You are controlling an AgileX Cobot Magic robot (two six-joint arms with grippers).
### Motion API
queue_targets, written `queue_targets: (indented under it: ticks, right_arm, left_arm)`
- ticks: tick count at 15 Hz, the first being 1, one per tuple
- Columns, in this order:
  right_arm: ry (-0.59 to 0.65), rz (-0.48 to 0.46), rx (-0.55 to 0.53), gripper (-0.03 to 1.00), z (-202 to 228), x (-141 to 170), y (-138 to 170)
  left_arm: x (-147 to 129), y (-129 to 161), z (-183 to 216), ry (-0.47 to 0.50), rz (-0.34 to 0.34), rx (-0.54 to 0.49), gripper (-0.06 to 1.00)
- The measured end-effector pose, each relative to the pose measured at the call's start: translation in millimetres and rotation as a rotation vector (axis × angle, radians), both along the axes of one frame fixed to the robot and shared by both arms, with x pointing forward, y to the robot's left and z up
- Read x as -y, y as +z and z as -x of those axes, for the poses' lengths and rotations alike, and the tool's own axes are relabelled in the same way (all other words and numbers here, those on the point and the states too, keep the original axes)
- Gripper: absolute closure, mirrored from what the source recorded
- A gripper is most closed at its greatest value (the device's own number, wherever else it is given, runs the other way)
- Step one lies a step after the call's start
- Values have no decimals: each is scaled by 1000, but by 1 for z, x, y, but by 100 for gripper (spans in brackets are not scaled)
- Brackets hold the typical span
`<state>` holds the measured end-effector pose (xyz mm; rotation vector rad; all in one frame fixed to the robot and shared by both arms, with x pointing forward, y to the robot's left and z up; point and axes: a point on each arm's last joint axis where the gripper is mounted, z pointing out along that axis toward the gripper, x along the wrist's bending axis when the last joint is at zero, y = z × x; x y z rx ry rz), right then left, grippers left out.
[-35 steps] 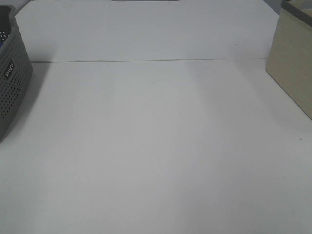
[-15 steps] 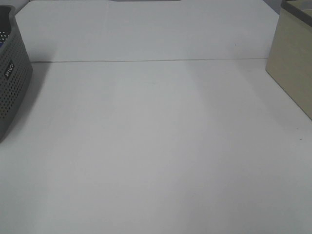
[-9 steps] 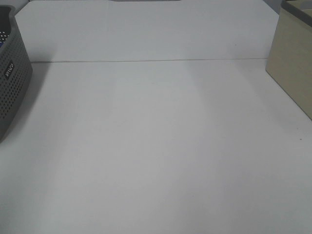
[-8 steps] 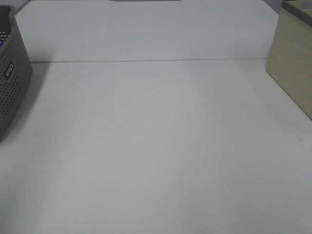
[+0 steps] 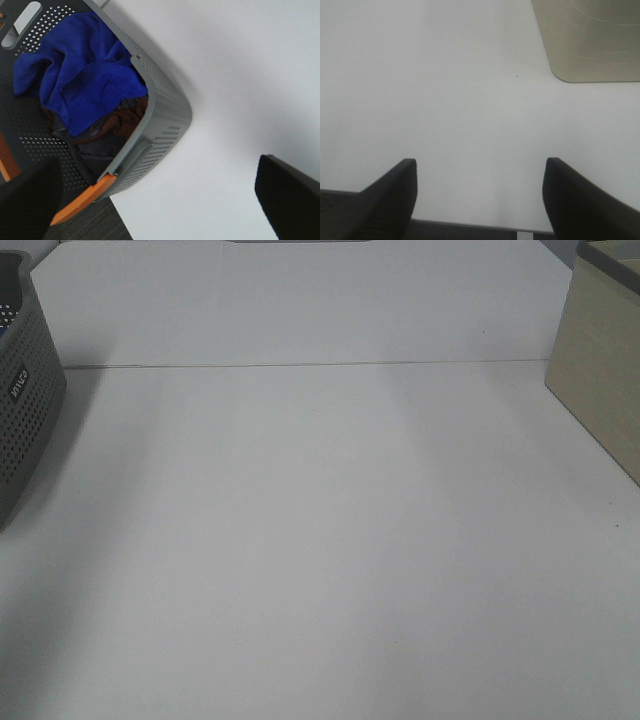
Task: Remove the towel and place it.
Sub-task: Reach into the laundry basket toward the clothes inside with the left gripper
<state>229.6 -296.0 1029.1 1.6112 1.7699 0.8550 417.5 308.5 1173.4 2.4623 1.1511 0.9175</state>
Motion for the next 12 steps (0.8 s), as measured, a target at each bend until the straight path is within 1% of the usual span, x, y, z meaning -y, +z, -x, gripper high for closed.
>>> queue_targets:
  ticks: [2,3,4,7,10,12]
  right_arm:
    - [0,0,0,27,0,0,0]
    - [0,0,0,27,0,0,0]
    - [0,0,0,27,0,0,0]
    - [0,0,0,27,0,0,0]
    - [0,0,0,27,0,0,0]
    - [0,0,0,27,0,0,0]
  left_arm:
    - [-5,0,-26,1,-51,-37,-5]
    - [-8,-1,-38,-4,-89,-55,-5]
    - [-9,-2,-45,-8,-108,-66,-5]
    - [-17,-10,-76,-27,-202,-122,-5]
    - [-21,-20,-108,-45,-258,-152,-5]
    - [-25,-25,-123,-43,-294,-167,-5]
